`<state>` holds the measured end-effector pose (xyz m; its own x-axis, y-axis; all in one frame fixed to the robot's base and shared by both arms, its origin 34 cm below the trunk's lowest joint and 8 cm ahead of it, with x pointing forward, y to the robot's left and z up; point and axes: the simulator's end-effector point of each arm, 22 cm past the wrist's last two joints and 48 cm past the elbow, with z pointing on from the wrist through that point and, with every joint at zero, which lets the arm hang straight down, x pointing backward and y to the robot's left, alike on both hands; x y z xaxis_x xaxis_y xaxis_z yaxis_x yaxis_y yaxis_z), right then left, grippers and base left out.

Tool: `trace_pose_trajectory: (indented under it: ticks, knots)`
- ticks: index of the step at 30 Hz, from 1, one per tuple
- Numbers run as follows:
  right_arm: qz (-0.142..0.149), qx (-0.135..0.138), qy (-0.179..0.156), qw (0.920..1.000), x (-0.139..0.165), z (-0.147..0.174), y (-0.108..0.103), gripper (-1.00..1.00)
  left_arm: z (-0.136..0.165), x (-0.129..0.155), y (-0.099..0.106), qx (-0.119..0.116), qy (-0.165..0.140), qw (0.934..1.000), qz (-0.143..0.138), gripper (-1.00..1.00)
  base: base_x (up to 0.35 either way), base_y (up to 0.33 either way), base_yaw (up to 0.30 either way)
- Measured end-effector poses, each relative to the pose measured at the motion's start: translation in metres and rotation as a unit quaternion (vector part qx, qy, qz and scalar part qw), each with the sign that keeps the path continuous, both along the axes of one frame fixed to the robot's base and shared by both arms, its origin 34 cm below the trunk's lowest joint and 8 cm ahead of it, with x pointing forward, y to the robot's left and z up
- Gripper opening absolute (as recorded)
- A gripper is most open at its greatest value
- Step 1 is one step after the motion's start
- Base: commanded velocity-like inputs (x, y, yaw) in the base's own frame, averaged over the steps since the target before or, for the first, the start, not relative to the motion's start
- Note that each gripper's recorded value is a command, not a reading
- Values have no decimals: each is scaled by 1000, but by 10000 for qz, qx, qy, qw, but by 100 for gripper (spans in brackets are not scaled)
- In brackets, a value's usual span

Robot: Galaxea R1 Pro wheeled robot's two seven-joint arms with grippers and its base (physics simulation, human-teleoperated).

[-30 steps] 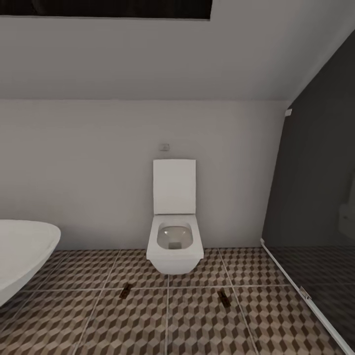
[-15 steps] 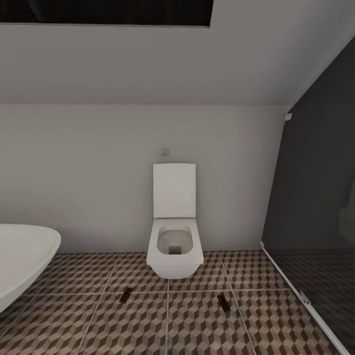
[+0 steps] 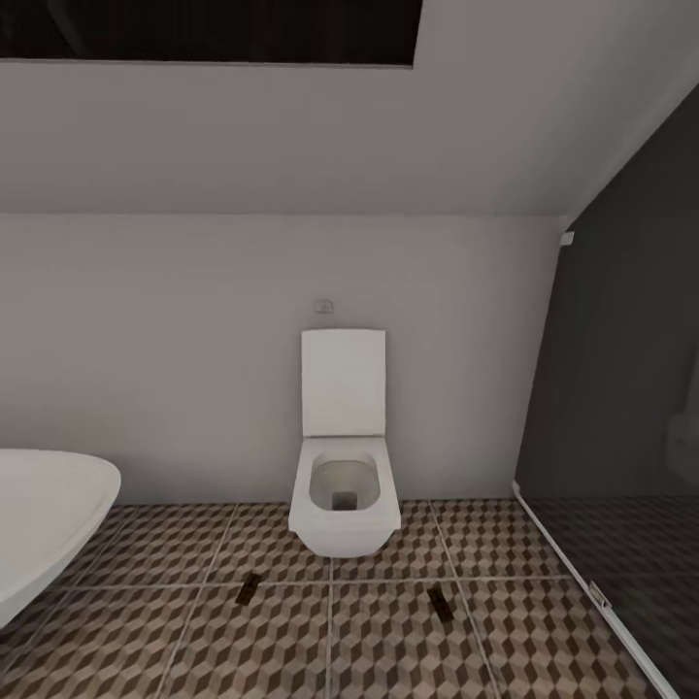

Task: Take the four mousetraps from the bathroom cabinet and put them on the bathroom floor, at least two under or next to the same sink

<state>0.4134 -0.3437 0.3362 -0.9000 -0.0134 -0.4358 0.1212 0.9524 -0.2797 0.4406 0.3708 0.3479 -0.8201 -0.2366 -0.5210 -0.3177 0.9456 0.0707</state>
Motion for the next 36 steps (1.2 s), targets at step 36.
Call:
trace_pose_trajectory:
  ticks: [36]
  knots:
    - [535, -22, 624, 9966, -68, 41, 9, 100, 34, -65, -54, -320, 555, 9979, -131, 100, 0, 0, 0]
